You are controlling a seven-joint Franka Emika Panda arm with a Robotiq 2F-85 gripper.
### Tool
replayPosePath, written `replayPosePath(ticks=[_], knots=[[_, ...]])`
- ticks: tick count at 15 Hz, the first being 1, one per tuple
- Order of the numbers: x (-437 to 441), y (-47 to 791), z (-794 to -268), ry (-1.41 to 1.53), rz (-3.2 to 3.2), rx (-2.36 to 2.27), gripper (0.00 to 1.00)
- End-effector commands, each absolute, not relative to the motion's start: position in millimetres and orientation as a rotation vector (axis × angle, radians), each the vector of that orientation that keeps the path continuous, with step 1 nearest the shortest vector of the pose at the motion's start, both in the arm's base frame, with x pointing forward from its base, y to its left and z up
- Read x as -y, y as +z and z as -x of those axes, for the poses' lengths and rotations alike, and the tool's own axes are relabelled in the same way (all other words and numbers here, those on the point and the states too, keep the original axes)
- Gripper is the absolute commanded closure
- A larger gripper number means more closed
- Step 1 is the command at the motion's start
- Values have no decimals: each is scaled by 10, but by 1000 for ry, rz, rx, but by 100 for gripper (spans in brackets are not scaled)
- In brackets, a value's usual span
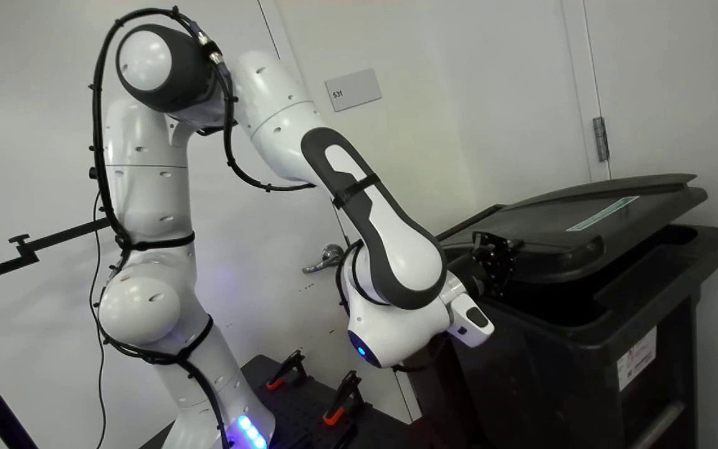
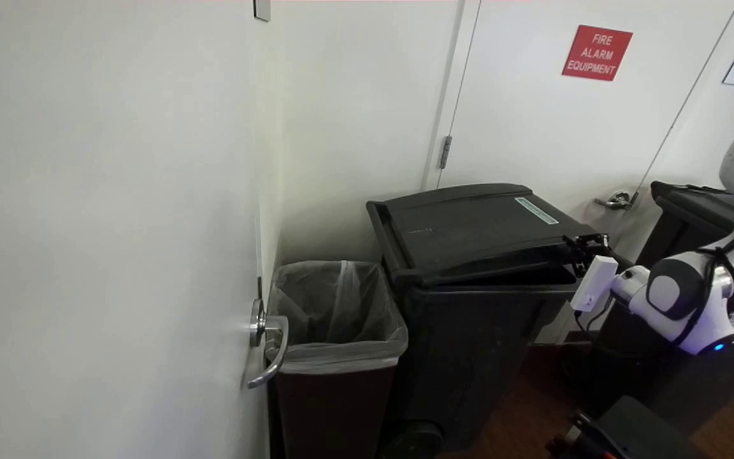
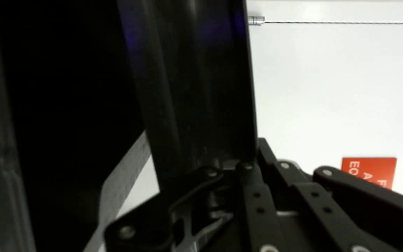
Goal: Open the lid of the trash bin
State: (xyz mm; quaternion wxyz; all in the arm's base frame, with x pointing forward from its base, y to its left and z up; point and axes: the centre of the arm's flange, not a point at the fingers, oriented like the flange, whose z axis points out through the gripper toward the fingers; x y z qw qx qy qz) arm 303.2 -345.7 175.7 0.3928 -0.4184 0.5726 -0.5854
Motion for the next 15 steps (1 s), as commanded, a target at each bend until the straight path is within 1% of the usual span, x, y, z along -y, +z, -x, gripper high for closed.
replayPosePath(ticks=[1,15], knots=[[3130,2516,-3173,-1514,1076,-1368,98],[2388,3818,-3578,-1636,1435,-1254,98]])
